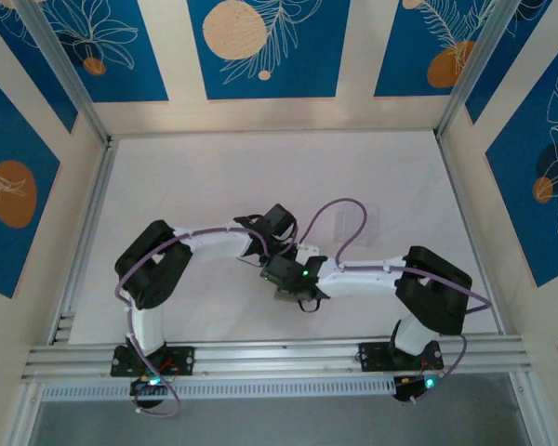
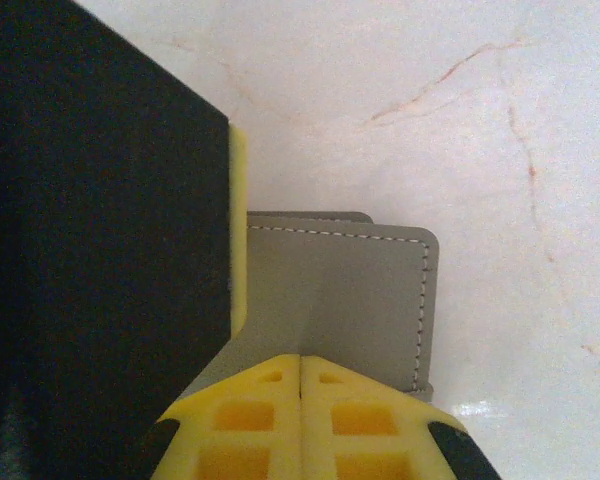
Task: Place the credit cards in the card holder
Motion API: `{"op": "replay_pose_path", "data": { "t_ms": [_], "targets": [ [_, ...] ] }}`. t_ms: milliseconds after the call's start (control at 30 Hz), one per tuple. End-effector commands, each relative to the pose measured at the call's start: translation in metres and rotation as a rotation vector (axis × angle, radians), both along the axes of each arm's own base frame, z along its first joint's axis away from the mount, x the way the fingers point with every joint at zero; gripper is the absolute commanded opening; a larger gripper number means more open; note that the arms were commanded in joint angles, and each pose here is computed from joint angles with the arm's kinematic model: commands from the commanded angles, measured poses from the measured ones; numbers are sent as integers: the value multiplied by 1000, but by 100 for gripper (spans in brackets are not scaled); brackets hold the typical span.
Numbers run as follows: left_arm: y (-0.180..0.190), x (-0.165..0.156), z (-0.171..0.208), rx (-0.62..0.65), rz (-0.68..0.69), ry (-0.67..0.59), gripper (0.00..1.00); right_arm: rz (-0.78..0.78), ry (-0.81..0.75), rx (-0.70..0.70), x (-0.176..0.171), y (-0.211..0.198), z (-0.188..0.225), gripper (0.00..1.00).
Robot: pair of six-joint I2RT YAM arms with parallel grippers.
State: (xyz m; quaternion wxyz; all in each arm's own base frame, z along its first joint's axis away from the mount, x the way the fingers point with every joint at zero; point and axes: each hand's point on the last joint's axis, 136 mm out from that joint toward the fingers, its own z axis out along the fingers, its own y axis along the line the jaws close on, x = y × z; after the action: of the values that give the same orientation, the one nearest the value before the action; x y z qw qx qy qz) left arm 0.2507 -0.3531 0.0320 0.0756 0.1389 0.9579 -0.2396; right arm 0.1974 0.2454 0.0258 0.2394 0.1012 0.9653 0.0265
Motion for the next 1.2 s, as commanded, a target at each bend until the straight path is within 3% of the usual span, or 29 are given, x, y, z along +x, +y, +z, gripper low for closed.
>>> {"op": "replay_pose_path", "data": {
  "t_ms": [0, 200, 400, 600, 733, 800, 967, 1067, 1167],
  "targets": [
    [12, -8, -20, 77, 13, 27, 9, -32, 376, -302, -86, -62, -61, 0],
    [1, 8, 0, -20, 51, 41, 11, -29, 349, -295, -84, -64, -53, 0],
    [19, 38, 36, -105, 114, 16, 16, 3, 304, -255, -72, -59, -36, 1],
    [59, 72, 89, -193, 202, -101, 33, 109, 216, -178, -38, -36, 0, 50],
    [99, 84, 123, -197, 266, -196, 54, 178, 145, -122, -5, -24, 34, 65],
    [122, 87, 137, -187, 297, -261, 69, 212, 88, -63, 12, -18, 55, 98],
    [197, 97, 162, 27, 435, -517, 100, 251, -103, 34, 69, -34, 103, 100],
    [238, 106, 163, 232, 474, -644, 100, 215, -212, 49, 114, -63, 123, 100],
    [274, 113, 165, 401, 507, -809, 100, 79, -319, -119, 152, -120, 136, 100]
  ]
}}
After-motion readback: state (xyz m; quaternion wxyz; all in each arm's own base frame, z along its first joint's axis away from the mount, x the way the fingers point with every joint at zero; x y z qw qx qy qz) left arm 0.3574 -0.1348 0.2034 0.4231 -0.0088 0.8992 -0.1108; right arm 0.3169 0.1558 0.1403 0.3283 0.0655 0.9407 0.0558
